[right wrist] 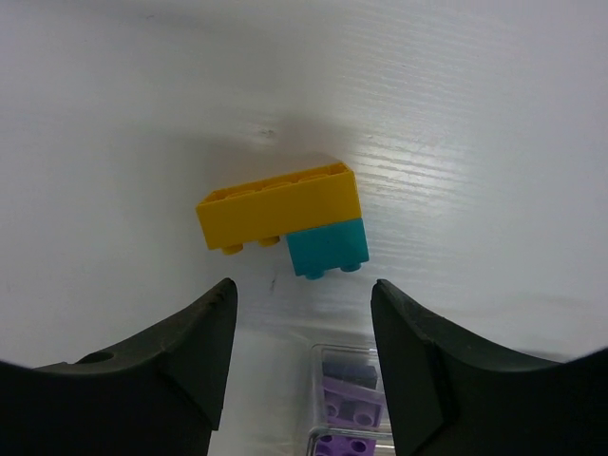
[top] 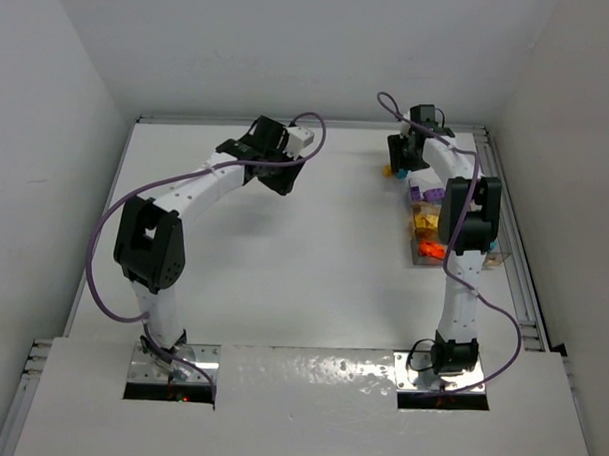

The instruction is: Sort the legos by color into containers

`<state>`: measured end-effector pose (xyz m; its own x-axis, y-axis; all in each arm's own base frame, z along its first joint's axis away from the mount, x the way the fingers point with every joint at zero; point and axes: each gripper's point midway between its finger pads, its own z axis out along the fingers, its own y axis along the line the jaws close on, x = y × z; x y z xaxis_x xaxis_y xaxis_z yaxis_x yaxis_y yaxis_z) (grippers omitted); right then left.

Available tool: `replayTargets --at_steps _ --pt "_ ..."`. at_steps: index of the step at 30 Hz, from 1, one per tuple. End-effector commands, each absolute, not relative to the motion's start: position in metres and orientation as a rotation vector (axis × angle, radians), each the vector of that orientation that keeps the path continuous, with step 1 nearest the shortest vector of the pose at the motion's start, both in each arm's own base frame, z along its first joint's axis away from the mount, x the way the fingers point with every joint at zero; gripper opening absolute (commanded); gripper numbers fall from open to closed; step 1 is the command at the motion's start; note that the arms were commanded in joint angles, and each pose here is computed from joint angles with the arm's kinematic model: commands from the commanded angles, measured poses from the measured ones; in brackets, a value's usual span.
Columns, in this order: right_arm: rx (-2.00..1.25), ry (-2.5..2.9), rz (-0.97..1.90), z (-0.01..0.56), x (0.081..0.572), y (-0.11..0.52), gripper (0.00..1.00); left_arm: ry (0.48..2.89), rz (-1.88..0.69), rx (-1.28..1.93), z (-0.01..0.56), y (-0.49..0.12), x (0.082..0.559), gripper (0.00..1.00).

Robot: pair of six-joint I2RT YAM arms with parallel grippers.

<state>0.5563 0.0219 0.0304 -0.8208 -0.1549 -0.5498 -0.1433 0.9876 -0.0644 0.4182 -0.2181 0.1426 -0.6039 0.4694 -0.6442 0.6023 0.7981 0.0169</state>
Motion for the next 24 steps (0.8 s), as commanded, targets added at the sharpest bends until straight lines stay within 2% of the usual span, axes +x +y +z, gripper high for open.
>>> replayTargets --at_steps 1,12,21,24 --pt "-0.271 2.495 -0.016 0.045 0.569 0.025 0.57 2.289 -0.257 0.738 0.159 -0.216 0.435 0.44" --pt "-0.262 2.494 -0.058 0.032 0.58 0.02 0.56 2.311 -0.293 0.715 0.158 -0.218 0.436 0.44" --pt "-0.248 2.51 -0.033 0.017 0.579 0.022 0.41 2.315 -0.295 0.7 0.157 -0.216 0.44 0.43" --pt "-0.245 2.504 -0.035 0.013 0.583 0.022 0.41 2.321 -0.302 0.699 0.156 -0.217 0.44 0.43"
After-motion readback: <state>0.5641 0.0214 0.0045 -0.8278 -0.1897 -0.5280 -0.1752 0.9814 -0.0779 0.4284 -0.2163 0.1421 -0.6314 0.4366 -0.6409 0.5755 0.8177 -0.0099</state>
